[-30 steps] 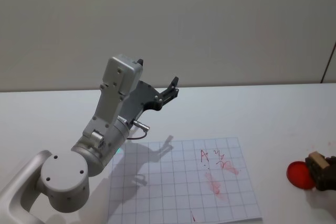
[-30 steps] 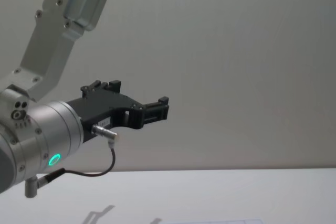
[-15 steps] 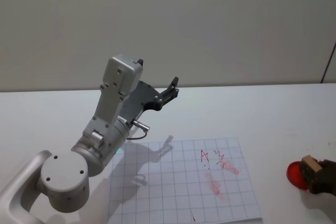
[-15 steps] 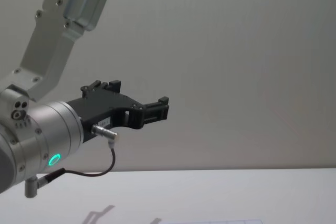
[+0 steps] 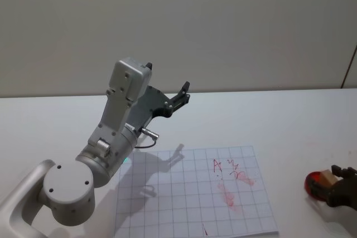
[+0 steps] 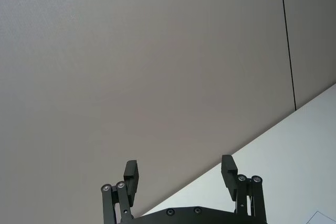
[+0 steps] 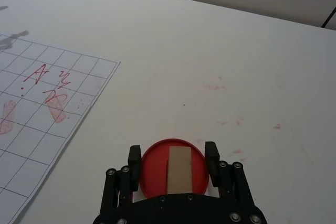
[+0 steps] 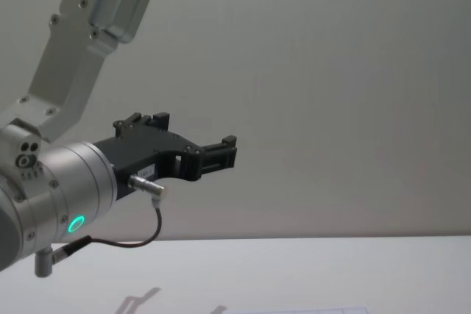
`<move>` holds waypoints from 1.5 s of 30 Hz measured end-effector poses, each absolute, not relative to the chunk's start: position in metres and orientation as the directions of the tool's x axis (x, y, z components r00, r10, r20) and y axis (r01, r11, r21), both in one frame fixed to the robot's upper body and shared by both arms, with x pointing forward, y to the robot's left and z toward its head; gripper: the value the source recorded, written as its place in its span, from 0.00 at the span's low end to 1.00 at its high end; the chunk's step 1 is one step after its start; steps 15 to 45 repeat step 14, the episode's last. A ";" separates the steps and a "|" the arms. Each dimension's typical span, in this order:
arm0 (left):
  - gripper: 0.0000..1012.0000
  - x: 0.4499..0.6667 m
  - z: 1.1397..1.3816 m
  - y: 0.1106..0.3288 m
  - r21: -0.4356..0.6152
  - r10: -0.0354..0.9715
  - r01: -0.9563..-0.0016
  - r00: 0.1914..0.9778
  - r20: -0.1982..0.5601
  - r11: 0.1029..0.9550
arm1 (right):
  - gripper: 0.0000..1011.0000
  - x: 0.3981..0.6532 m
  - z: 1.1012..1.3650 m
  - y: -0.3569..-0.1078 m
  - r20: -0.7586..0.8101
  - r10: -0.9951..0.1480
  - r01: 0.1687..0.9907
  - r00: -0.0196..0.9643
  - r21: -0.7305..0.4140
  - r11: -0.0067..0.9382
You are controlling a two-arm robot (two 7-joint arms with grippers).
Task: Use the one hand to pick up the stamp and affix it onto the A4 paper.
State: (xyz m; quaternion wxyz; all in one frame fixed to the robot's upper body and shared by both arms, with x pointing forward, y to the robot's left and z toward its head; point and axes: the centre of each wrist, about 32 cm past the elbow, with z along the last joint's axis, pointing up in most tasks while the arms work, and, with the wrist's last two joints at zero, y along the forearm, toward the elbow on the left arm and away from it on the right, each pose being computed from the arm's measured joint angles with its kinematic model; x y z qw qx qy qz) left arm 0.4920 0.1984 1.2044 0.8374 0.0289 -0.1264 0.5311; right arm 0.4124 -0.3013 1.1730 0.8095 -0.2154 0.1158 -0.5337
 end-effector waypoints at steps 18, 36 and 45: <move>0.99 0.492 1.204 0.198 -0.086 0.882 -0.897 0.404 0.242 0.434 | 0.99 0.413 1.173 -0.301 0.041 -0.913 0.812 0.406 -0.475 0.340; 0.99 0.492 1.204 0.198 -0.086 0.882 -0.897 0.404 0.242 0.434 | 0.99 0.413 1.173 -0.301 0.041 -0.913 0.812 0.406 -0.475 0.340; 0.99 0.492 1.204 0.198 -0.086 0.882 -0.897 0.404 0.242 0.434 | 0.99 0.413 1.173 -0.301 0.041 -0.913 0.812 0.406 -0.475 0.340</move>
